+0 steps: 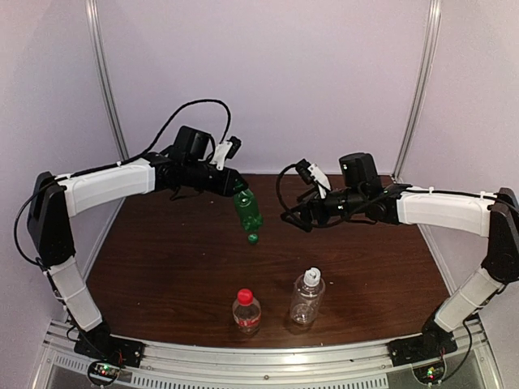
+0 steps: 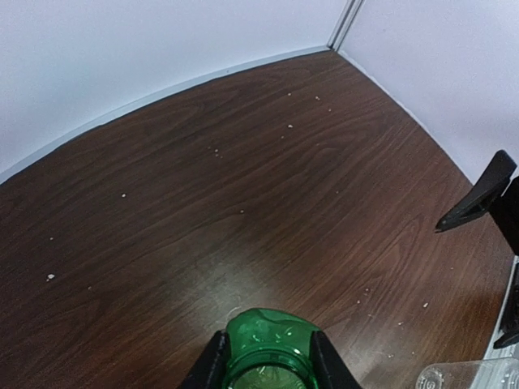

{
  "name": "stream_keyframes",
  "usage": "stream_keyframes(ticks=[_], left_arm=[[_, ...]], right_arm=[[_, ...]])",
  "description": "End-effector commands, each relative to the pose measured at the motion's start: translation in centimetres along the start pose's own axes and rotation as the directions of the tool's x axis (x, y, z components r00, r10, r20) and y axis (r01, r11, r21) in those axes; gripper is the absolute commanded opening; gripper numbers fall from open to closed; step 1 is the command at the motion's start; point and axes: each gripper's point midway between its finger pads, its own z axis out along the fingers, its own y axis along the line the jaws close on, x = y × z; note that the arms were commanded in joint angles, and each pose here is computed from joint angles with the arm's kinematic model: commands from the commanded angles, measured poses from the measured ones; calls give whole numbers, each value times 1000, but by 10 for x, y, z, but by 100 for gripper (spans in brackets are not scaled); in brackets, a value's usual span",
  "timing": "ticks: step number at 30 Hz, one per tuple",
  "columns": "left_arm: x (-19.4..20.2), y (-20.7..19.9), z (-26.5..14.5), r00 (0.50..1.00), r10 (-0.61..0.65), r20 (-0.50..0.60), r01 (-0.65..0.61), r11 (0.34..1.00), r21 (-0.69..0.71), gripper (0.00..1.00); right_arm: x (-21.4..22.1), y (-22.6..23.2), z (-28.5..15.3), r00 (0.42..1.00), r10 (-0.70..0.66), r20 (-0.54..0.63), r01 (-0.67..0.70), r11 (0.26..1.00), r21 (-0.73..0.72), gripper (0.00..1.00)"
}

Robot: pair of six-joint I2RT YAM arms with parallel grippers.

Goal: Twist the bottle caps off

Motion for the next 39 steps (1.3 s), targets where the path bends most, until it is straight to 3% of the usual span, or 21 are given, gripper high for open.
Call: stream_keyframes(ticks=[1, 12, 25, 30, 39], left_arm=[[0, 19, -17, 997, 76, -5, -76, 987, -139, 0], [37, 42, -1, 992, 78, -99, -98, 972, -216, 0], [70, 37, 25, 974, 145, -174, -185, 952, -245, 1], [74, 36, 26, 972, 145, -183, -189, 950, -249, 11], [70, 33, 19, 977, 137, -164, -176, 951, -256, 45]], right_arm=[[-2, -20, -2, 1000, 6, -12, -4, 994, 107, 100], [-2, -24, -8, 998, 64, -27, -60, 989, 137, 100], [7, -24, -9, 996, 72, -51, -64, 988, 139, 100], [9, -23, -11, 996, 71, -51, -63, 988, 143, 100], [8, -22, -15, 996, 72, -48, -65, 987, 144, 100]])
